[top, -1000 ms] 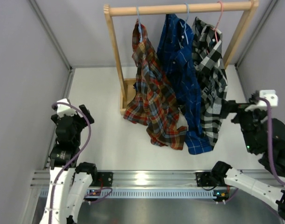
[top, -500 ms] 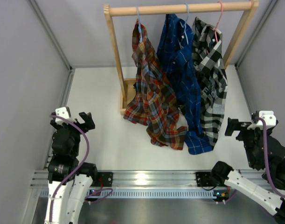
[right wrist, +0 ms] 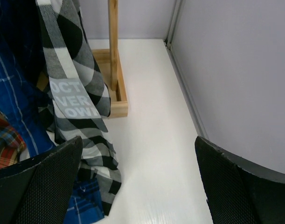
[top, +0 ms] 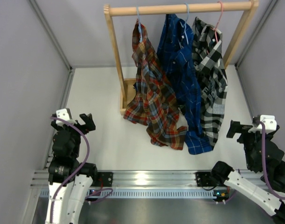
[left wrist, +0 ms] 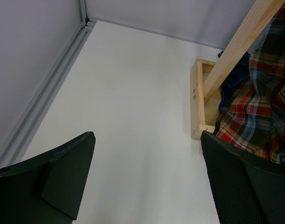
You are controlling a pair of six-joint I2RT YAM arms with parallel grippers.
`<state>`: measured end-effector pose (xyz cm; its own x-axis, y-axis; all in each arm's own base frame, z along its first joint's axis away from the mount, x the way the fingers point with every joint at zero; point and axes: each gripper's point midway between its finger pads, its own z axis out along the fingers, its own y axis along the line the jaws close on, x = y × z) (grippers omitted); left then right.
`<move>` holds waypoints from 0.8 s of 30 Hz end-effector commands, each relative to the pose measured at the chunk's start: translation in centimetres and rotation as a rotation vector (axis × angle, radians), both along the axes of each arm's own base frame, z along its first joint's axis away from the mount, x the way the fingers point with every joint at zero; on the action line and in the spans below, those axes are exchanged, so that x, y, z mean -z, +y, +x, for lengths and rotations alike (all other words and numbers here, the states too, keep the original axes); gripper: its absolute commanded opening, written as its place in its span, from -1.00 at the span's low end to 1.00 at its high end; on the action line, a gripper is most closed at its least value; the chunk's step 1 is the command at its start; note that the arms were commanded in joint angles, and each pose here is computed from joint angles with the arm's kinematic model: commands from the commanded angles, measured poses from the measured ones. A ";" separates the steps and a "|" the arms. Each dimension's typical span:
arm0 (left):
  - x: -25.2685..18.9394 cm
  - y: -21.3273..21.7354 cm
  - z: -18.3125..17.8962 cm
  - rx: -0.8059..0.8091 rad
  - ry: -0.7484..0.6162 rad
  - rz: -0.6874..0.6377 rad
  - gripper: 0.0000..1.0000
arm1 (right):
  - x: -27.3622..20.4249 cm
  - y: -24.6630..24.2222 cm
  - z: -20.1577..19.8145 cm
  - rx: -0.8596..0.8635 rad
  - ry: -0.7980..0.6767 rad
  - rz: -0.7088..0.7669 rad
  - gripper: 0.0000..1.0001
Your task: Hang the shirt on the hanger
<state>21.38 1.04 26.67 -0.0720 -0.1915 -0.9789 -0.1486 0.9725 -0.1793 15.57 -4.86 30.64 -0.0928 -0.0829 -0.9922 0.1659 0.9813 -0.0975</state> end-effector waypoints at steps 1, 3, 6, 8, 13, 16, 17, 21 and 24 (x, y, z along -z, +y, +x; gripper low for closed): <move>-0.6 -0.2 0.3 0.012 -0.030 0.004 0.97 | 1.1 -0.9 -0.4 0.038 0.012 -0.020 0.99; -0.6 -0.3 0.3 0.015 -0.030 0.005 0.96 | 1.4 -1.0 -0.4 0.037 0.012 -0.017 0.99; -0.6 -0.4 0.3 0.021 -0.030 0.004 0.96 | 1.4 -1.0 -0.6 0.029 0.006 -0.010 0.99; -0.6 -0.5 0.3 0.026 -0.028 0.006 0.97 | 1.4 -1.1 -0.6 0.031 0.006 -0.011 0.99; -0.5 -0.6 0.3 0.032 -0.028 0.004 0.96 | 1.4 -1.1 -0.5 0.043 0.008 -0.013 0.98; -0.4 -0.6 0.4 0.033 -0.027 0.004 0.97 | 1.4 -1.2 -0.6 0.043 0.007 -0.012 0.99; -0.4 -0.6 0.4 0.033 -0.026 0.004 0.97 | 1.4 -1.2 -0.6 0.043 0.005 -0.009 0.99; -0.6 -0.6 0.4 0.035 -0.030 0.003 0.97 | 1.5 -1.2 -0.6 0.039 0.004 -0.008 0.99; -0.5 -0.6 0.4 0.033 -0.030 0.003 0.97 | 1.7 -1.1 -0.6 0.042 0.009 -0.009 0.99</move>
